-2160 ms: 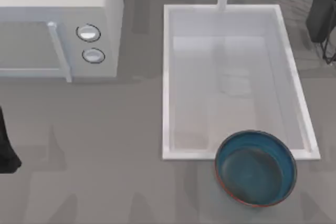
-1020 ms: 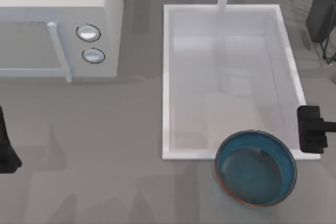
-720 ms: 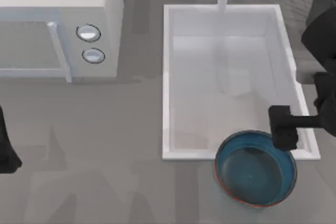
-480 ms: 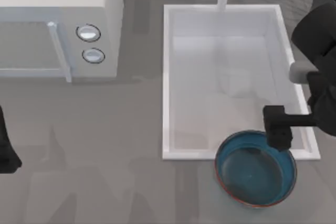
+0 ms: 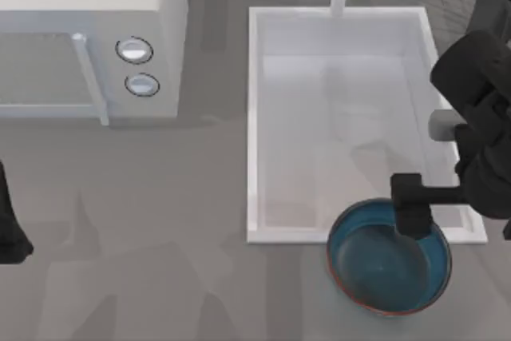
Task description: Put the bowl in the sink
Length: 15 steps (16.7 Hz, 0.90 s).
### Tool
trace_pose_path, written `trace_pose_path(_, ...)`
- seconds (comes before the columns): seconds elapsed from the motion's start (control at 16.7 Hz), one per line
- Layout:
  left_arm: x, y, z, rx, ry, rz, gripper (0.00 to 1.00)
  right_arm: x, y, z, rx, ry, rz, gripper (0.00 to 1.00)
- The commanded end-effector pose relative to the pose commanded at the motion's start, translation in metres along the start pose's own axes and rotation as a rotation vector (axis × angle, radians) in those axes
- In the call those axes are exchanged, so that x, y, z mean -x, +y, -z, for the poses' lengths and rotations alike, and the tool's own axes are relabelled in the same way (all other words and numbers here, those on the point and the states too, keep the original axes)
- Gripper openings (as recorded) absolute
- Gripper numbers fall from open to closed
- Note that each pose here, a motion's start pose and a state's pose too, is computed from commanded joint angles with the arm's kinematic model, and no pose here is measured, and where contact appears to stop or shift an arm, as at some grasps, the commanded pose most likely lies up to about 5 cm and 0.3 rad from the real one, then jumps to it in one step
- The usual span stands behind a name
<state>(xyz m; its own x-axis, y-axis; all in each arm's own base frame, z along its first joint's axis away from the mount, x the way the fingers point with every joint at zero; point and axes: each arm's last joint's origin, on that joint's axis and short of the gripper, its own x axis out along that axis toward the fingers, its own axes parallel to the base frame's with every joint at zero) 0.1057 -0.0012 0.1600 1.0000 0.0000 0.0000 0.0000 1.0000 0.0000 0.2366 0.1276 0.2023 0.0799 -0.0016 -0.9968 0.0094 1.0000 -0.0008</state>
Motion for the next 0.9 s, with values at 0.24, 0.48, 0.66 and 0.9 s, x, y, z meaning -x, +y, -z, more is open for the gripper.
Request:
trace_pose_path(0.24,0.0,0.0,0.0,0.0,0.0,0.0,1.0,-0.047,0.001,-0.001,-0.001,-0.01,-0.005,1.0)
trace_pose_path(0.48,0.0,0.0,0.0,0.0,0.0,0.0,1.0,-0.071,-0.001,0.003,0.0,-0.002,-0.001,1.0)
trace_pose_path(0.66,0.0,0.0,0.0,0.0,0.0,0.0,1.0,-0.071,-0.001,0.003,0.0,-0.002,-0.001,1.0)
trace_pose_path(0.9,0.0,0.0,0.0,0.0,0.0,0.0,1.0,-0.071,-0.001,0.003,0.0,-0.002,-0.001,0.7)
